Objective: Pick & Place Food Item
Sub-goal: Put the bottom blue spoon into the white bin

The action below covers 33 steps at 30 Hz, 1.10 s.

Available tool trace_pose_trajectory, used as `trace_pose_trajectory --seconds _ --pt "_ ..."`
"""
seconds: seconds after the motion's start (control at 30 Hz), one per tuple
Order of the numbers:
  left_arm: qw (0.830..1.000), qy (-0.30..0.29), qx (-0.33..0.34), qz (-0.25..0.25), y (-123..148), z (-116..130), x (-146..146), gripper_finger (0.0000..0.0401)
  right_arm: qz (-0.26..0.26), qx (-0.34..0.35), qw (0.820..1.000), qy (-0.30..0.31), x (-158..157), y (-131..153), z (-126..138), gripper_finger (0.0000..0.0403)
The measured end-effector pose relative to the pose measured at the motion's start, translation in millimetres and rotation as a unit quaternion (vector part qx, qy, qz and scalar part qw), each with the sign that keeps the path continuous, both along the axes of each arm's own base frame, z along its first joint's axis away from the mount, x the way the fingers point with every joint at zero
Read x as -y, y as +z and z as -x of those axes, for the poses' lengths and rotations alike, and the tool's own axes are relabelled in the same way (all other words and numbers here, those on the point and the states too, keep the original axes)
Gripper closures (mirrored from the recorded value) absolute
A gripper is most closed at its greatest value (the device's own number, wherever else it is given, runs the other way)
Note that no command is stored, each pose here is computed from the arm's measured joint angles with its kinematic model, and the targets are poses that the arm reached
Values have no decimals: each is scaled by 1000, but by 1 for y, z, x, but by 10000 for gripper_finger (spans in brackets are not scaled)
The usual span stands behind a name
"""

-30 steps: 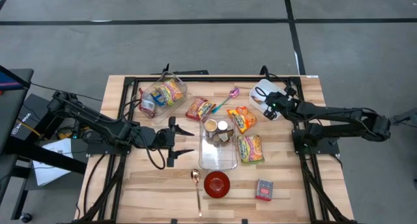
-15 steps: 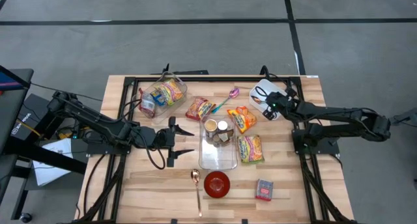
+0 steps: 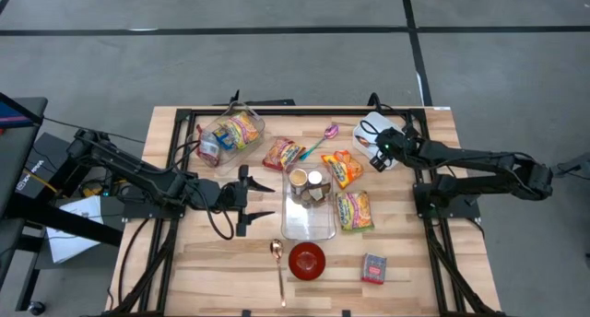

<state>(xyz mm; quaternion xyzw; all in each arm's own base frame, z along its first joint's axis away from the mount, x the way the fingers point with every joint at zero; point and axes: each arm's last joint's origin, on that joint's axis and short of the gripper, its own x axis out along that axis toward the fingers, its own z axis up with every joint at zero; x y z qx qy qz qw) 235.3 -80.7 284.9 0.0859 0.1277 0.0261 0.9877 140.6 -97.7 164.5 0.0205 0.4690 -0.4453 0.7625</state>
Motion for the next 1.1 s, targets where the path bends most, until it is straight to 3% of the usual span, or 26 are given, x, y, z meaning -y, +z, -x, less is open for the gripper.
trace_pose_trajectory --seconds 0.5,0.67,0.97,1.1 --pt "1000 0 0 0 0 0 0 144 -3 0 1000 -26 1 1 2 402" --pt "1000 0 0 0 0 0 0 144 -8 -3 999 -43 -1 18 -2 403" --pt "1000 2 0 7 0 0 0 144 -37 -8 999 -6 -14 47 -13 403" --pt "1000 2 -2 6 0 0 0 144 -52 -13 998 -10 -13 47 -11 403"
